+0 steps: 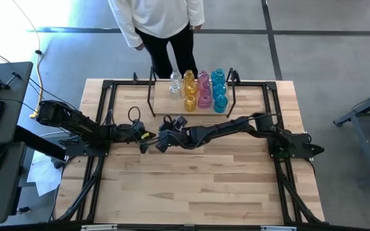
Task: Sort vases onto shelf
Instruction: Put the transparent vase on the shelf aligned with the other transparent vases
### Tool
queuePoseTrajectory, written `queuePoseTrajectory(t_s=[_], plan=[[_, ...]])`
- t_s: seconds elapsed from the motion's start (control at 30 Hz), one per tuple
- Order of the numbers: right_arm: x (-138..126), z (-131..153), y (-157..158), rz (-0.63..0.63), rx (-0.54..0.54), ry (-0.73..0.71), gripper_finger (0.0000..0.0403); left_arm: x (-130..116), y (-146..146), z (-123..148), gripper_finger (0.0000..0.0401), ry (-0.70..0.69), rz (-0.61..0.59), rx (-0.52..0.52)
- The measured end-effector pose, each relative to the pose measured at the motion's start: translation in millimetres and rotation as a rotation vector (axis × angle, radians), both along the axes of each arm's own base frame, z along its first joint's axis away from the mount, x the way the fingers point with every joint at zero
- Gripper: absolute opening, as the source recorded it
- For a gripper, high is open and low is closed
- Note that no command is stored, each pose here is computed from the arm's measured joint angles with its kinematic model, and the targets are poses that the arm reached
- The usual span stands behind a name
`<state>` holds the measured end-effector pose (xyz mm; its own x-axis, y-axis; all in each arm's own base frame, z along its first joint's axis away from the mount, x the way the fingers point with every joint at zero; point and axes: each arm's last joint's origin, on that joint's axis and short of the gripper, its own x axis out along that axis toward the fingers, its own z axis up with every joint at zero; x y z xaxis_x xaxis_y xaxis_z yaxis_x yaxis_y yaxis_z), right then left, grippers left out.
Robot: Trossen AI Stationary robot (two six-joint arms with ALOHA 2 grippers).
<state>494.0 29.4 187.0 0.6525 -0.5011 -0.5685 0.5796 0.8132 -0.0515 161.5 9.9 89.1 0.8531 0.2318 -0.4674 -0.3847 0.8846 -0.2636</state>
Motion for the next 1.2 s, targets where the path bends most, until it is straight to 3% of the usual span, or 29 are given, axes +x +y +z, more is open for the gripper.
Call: queuePoseTrajectory(t_s=[0.4,0.8,1.2], plan=[[6,-27,-2,0.014,0.049,0.031,0.0245,0,0,1,0.0000,-0.006,0.002,0.001],[7,-23,-6,0.034,0.038,0.029,0.0100,0,0,0,0.0000,-0.005,-0.001,-0.001],[6,-21,-16,0.076,0.030,0.062,0.0102,0,-1,0,0.0000,-0.005,-0.017,-0.009]])
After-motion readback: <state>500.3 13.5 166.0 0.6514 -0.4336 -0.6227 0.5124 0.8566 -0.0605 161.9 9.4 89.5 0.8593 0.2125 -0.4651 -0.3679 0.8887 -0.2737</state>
